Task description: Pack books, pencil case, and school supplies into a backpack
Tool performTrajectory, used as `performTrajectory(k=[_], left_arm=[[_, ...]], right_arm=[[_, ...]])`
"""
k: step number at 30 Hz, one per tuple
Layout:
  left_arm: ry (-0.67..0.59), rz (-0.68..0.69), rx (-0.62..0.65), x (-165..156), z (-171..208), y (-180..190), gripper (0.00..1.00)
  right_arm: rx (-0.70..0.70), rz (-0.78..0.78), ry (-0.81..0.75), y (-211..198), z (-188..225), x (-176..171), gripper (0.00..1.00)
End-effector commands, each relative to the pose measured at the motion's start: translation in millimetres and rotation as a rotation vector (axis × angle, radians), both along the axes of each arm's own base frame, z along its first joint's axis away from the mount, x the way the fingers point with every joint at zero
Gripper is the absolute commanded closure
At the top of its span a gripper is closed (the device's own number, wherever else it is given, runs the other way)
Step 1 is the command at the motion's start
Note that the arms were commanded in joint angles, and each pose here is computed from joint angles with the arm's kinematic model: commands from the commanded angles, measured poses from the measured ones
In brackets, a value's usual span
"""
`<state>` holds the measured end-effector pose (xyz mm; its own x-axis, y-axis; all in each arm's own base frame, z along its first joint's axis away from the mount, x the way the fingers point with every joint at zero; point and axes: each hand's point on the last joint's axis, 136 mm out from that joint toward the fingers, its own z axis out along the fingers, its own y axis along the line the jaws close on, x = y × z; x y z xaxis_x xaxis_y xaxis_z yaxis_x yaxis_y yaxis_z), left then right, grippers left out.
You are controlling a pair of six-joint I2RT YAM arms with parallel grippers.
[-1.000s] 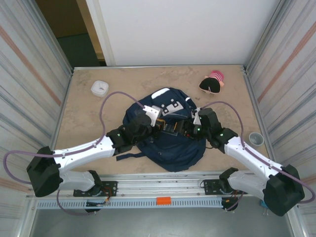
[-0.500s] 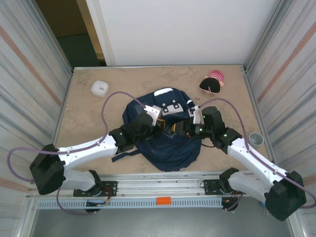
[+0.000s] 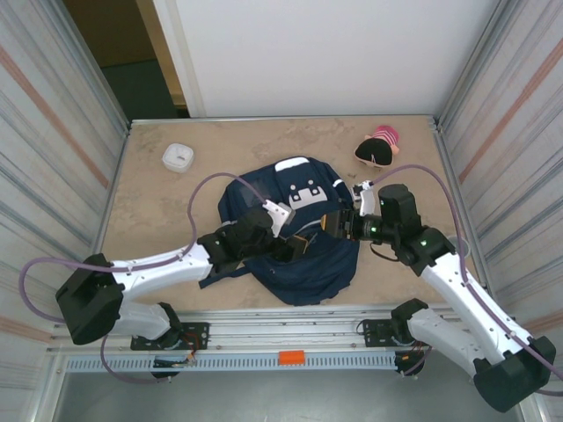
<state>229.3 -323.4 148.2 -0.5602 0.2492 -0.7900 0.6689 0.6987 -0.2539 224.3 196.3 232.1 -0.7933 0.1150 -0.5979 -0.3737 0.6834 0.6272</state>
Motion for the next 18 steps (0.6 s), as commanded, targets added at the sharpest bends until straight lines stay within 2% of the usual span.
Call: performTrajectory(k=[1,6,11,16,18], left_arm=[[0.025,-0.009,-0.051,-11.6,9.9,9.8,0.14],[0.007,0.082,-0.093,-12.3,26.1,41.0,0.12],[0.064,0.196,-0.168,-7.5,26.5,75.2,0.11],[0.128,0.323,-0.124,-1.4,4.2,119.1,0.12],[0.111,0.306,-0.099,-1.3,-0.1,127.5,0.13]], right_arm=[[-0.176,0.032,-0.115,-8.1,0.0,5.1,0.45],[-0.424,0.209,-0.298,16.3,-6.1,-7.4,0.41],[-0.561,0.387,-0.446,47.4,-20.9,-22.6,0.4],[-0.796,0.532,-0.6,65.6,-48.1,-37.9,0.37],[-0.866,0.573,-0.635,70.5,-57.3,-42.9,0.37]])
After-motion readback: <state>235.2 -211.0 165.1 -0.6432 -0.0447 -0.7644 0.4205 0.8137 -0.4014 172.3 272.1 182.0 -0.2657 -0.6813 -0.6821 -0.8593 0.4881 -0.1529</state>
